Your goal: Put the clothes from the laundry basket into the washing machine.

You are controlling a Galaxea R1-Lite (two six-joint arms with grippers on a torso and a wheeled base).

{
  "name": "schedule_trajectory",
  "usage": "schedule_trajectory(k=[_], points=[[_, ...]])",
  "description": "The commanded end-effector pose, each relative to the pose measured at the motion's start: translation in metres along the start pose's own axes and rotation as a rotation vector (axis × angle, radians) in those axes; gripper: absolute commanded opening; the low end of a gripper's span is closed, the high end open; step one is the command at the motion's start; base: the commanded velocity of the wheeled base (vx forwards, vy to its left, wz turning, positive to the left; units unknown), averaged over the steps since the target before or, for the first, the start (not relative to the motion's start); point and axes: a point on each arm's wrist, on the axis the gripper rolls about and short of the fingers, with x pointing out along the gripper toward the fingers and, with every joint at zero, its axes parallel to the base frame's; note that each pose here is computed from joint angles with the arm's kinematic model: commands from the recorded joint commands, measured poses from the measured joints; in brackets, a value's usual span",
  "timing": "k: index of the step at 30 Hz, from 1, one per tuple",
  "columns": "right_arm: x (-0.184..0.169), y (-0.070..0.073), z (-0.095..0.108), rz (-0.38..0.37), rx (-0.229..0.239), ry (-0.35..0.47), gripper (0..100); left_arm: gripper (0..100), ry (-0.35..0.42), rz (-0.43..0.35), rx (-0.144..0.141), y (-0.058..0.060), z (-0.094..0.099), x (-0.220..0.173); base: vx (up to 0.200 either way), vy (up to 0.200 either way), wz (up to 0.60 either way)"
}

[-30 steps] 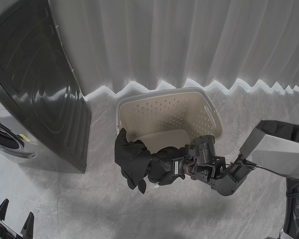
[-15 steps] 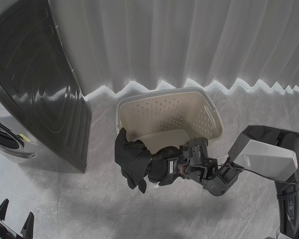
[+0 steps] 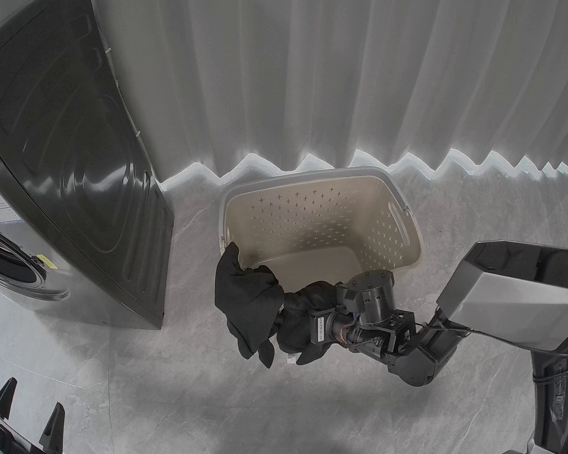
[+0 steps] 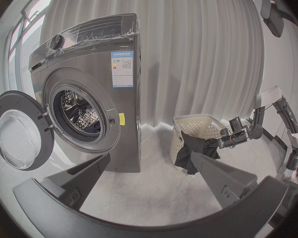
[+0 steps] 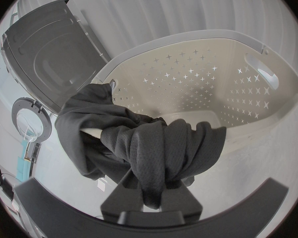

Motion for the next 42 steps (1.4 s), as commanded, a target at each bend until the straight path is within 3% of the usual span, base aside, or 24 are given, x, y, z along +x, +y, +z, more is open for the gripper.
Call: schedule_trajectory(k=[1,3,5,8,12,16,20,27,42], points=[[-0.038,0.003,0.02,0.014,0.002,-0.028,0,100,0.0,0.0,-0.002,0.0,-0.005,0.0,0.0,0.0,0.0],[-0.057,0.003,0.03,0.02,0.005,-0.051,0,100,0.0,0.0,-0.002,0.0,-0.005,0.0,0.0,0.0,0.0],[-0.095,0.003,0.052,0.036,0.014,-0.116,0,100,0.0,0.0,0.0,0.0,-0.005,0.0,0.0,0.0,0.0],[-0.141,0.002,0.068,0.059,0.013,-0.181,0,100,0.001,0.0,0.0,0.0,-0.005,0.0,0.0,0.0,0.0],[-0.199,0.006,0.084,0.126,0.008,-0.286,0,100,0.001,0.0,0.0,0.0,-0.005,0.0,0.0,0.0,0.0],[-0.253,0.001,0.102,0.194,0.027,-0.433,0,100,0.001,0.002,-0.002,0.0,-0.005,0.0,0.0,0.0,0.0],[-0.287,-0.008,0.107,0.251,0.024,-0.516,0,100,0.001,0.002,-0.002,0.0,-0.005,0.0,0.0,0.0,0.0],[-0.298,-0.009,0.104,0.262,-0.038,-0.521,0,100,0.001,0.002,-0.002,0.0,-0.005,0.0,-0.057,0.0,0.0],[-0.298,-0.01,0.103,0.258,-0.04,-0.521,0,100,0.001,0.003,-0.013,0.0,-0.005,0.0,-0.2,0.0,0.0]])
